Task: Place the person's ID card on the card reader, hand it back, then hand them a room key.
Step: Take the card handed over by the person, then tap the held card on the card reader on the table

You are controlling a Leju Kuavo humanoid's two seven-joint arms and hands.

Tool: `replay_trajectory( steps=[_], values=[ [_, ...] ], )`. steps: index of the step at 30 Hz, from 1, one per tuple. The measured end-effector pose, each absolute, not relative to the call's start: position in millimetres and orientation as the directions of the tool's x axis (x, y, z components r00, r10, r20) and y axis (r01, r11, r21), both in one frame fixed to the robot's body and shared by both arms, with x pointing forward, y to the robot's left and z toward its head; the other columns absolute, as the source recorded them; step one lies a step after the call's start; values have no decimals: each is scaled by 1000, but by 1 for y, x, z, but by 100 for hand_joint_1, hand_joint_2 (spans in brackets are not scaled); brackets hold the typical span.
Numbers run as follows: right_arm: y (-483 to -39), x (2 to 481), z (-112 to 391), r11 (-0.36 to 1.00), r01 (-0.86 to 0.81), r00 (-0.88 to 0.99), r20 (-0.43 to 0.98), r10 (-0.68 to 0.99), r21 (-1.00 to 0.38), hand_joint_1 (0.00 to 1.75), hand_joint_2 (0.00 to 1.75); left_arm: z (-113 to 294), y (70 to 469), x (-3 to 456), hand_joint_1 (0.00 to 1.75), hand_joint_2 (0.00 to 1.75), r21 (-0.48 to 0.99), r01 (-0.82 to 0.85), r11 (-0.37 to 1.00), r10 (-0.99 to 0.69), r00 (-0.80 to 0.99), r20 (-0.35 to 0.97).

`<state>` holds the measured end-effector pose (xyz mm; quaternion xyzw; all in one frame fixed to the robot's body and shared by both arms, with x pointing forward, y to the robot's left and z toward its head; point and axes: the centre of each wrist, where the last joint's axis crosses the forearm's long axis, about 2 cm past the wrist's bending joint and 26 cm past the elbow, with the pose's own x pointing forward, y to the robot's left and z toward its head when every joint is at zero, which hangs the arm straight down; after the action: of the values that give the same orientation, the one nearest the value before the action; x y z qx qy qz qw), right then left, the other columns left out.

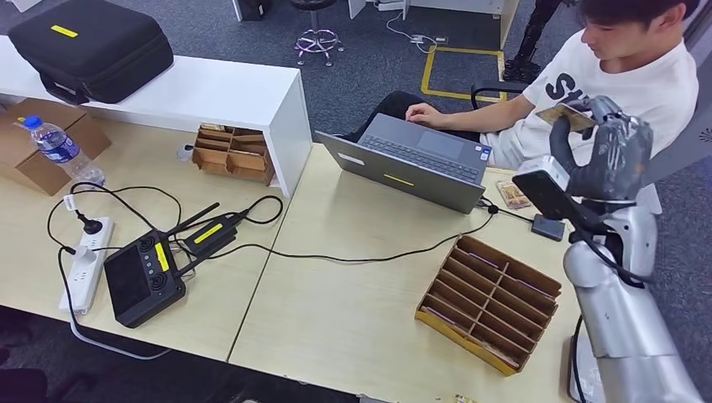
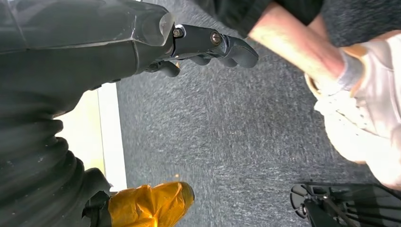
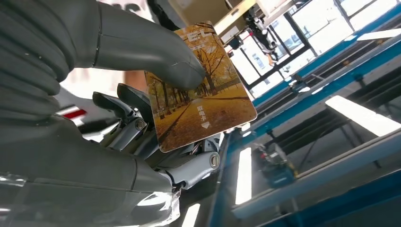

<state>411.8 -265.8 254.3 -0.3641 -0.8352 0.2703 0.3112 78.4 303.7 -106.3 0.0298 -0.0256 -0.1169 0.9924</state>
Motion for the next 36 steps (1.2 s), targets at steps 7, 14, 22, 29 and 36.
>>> replay_trajectory(
  steps=[7,14,22,29,36],
  values=[
    [-306,348,212,665,407,-520,440,732,-626,175,175,-109,309,62,0,175,72,168,983,-171,985,37],
    [-322,320,202,679,391,-509,468,722,-622,175,175,-110,310,57,0,175,72,144,987,-147,989,34],
    [-336,313,191,640,298,-440,493,751,-709,175,175,-110,312,56,0,175,77,128,989,-132,991,37],
    [-351,325,184,555,207,-321,479,817,-806,175,175,-110,316,56,0,175,84,115,990,-118,992,35],
    [-362,333,180,481,183,-235,437,868,-857,175,175,-110,317,55,0,175,86,109,990,-112,993,29]
  ],
)
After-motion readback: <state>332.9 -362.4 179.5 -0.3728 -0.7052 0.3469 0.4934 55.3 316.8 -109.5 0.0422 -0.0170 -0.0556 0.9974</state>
